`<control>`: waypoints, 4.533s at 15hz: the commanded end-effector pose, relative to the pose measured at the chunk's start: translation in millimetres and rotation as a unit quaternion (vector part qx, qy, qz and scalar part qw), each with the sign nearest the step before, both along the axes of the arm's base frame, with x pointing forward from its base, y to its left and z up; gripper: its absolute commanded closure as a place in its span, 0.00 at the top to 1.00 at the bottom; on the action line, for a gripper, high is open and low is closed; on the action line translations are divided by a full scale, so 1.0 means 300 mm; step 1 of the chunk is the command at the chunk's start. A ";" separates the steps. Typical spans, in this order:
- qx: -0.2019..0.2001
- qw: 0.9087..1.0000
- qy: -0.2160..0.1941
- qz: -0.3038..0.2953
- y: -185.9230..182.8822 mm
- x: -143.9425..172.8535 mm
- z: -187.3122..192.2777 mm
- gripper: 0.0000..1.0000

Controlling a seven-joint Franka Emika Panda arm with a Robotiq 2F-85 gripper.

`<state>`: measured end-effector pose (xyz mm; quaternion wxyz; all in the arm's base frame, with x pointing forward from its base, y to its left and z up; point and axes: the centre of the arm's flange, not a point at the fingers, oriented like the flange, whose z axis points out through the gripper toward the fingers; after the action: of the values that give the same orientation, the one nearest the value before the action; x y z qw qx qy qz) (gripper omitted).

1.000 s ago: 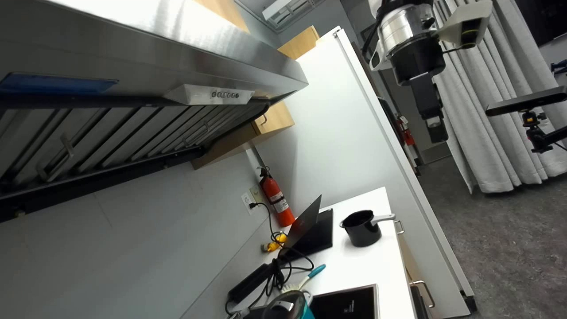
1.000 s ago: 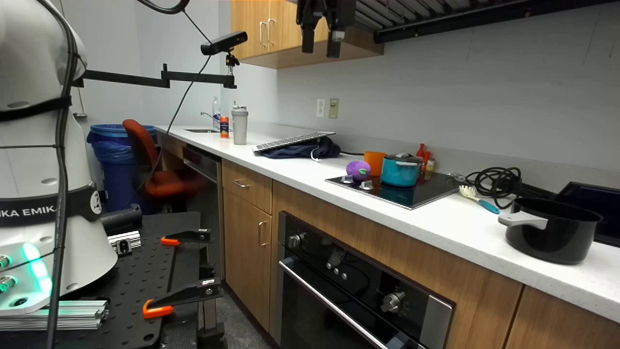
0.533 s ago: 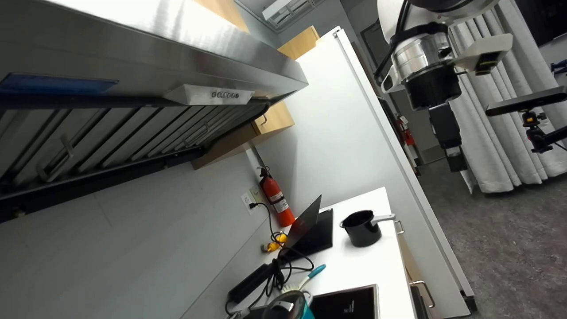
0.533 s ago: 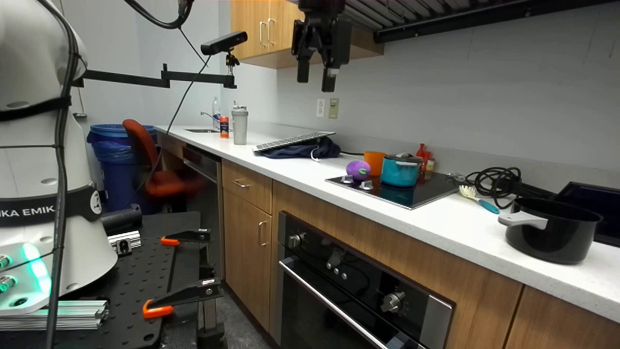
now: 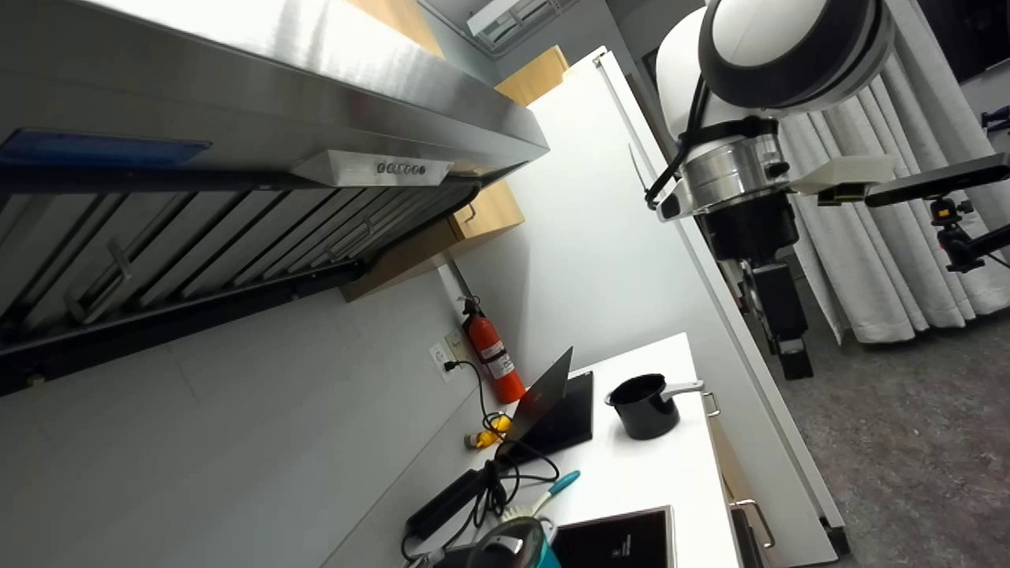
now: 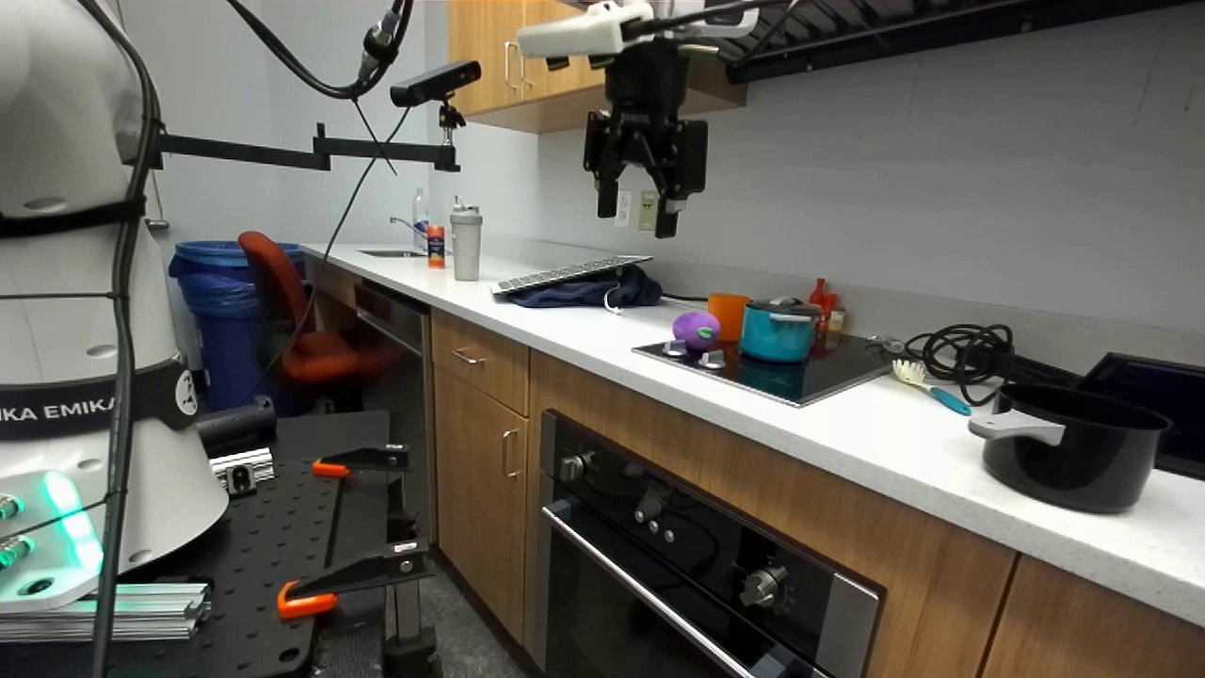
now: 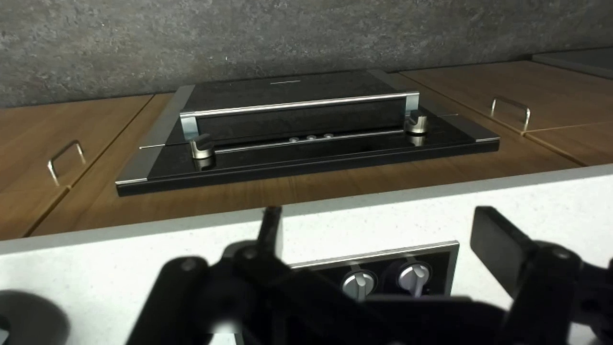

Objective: Remove the lid from the blue pot

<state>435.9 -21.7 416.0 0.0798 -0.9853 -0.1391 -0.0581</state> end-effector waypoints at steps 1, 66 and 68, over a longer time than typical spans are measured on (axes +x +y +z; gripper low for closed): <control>0.018 1.000 0.001 0.014 0.057 0.098 -0.031 1.00; 0.004 0.957 -0.240 0.160 0.366 0.444 -0.216 1.00; 0.004 0.957 -0.240 0.160 0.366 0.444 -0.216 1.00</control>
<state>569.0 88.2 351.1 0.0564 -0.9069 -0.3098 -0.2800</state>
